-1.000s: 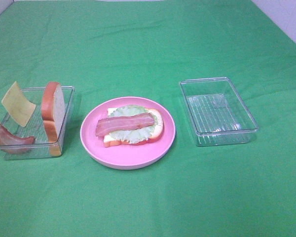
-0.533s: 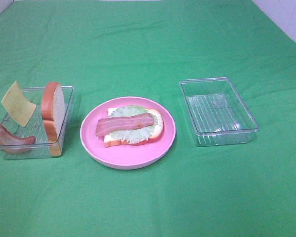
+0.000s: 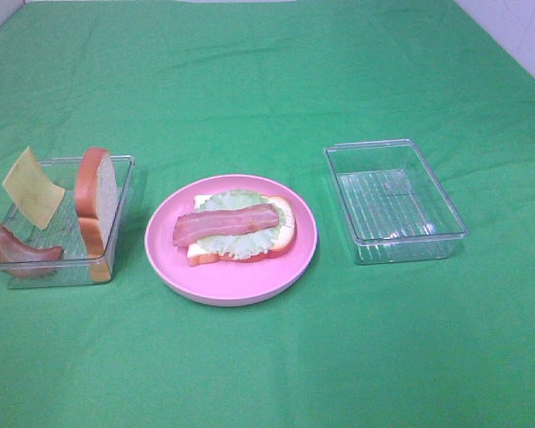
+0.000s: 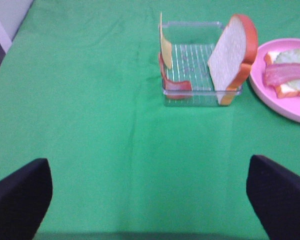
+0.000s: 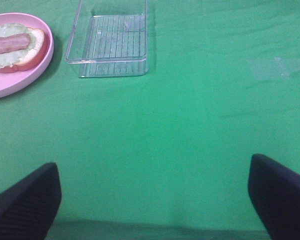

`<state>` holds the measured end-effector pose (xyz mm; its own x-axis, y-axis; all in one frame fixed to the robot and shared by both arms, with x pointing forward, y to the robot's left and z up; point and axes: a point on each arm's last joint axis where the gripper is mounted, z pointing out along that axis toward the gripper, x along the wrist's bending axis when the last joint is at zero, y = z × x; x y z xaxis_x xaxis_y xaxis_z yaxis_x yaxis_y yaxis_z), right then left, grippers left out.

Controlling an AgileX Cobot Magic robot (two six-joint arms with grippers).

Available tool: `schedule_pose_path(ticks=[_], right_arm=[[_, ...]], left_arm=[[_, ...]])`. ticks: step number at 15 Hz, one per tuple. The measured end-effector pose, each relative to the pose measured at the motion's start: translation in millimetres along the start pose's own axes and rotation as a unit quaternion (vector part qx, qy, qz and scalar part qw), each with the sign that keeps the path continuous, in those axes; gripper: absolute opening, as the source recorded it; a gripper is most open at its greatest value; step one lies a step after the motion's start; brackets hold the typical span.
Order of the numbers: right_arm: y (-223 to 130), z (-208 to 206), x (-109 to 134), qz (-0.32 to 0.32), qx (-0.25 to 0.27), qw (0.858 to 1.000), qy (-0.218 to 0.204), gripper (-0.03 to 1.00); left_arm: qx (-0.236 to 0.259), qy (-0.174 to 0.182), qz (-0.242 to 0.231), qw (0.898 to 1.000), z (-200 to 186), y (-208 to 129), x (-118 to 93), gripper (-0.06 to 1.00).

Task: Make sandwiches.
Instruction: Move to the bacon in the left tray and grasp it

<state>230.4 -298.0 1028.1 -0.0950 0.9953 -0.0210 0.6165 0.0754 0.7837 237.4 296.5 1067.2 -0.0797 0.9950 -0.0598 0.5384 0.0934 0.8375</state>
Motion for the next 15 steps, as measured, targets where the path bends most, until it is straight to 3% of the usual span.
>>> schedule_pose_path(ticks=[2,4,7,11,12,13,14,15], right_arm=[[0.0,0.0,0.2,0.0,0.0,1.0,0.001,0.97],[0.0,0.0,0.2,0.0,0.0,1.0,0.001,0.97],[0.0,0.0,0.2,0.0,0.0,1.0,0.001,0.97],[0.0,0.0,0.2,0.0,0.0,1.0,0.001,0.97],[0.0,0.0,0.2,0.0,0.0,1.0,0.001,0.97],[0.0,0.0,0.2,0.0,0.0,1.0,0.001,0.97],[0.0,0.0,0.2,0.0,0.0,1.0,0.001,0.97],[0.0,0.0,0.2,0.0,0.0,1.0,0.001,0.97]], left_arm=[[0.08,0.024,0.001,0.996,5.5,37.9,2.7,0.99],[0.119,0.038,0.003,0.992,20.5,90.6,4.0,0.99],[0.195,0.04,0.004,0.98,77.1,151.0,4.8,0.99],[0.291,0.014,0.015,0.957,167.0,183.0,3.9,0.99],[0.331,0.019,0.017,0.943,205.7,183.5,6.7,0.99],[0.349,0.02,0.02,0.937,218.1,179.4,6.7,0.99],[0.388,0.021,0.03,0.921,244.4,167.6,0.4,0.99],[0.401,0.019,0.031,0.915,253.0,162.9,-3.6,0.99]])
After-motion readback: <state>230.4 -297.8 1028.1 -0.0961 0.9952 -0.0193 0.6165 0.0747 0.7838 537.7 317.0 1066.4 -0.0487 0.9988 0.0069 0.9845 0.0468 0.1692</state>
